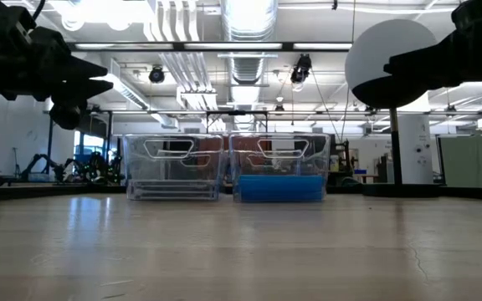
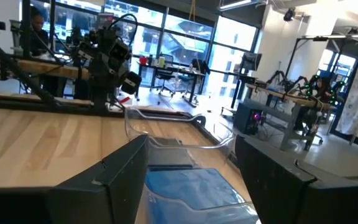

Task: Pick & place jewel cases by type
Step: Return to Home Position

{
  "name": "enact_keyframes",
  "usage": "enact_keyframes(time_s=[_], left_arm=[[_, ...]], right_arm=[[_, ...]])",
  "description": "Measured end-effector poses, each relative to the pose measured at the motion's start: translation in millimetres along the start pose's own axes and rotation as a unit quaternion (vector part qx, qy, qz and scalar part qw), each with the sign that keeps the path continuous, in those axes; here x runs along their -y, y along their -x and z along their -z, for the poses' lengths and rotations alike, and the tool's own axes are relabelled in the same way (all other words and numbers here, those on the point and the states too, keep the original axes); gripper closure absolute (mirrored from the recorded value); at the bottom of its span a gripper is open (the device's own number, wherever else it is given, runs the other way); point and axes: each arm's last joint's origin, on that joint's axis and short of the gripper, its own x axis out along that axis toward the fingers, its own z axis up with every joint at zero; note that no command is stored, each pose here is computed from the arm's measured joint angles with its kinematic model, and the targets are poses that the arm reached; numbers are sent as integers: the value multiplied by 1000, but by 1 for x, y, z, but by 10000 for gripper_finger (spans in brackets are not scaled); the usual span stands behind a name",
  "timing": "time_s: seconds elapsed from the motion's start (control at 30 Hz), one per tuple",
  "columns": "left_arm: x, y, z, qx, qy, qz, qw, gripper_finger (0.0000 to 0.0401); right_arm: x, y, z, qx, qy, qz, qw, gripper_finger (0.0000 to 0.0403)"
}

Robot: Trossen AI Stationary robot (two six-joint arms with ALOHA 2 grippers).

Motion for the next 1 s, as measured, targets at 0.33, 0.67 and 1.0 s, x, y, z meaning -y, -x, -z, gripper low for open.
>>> enact_keyframes(time_s=[0.33,0.67,1.0], left_arm=[[0,0,0,3,1,1,1000,298],[0,0,0,4,1,1,1000,298],[0,0,0,4,1,1,1000,298]], right_arm=[[0,0,0,0,0,0,1000,161],[0,0,0,0,0,0,1000,165],[0,0,0,0,0,0,1000,161]])
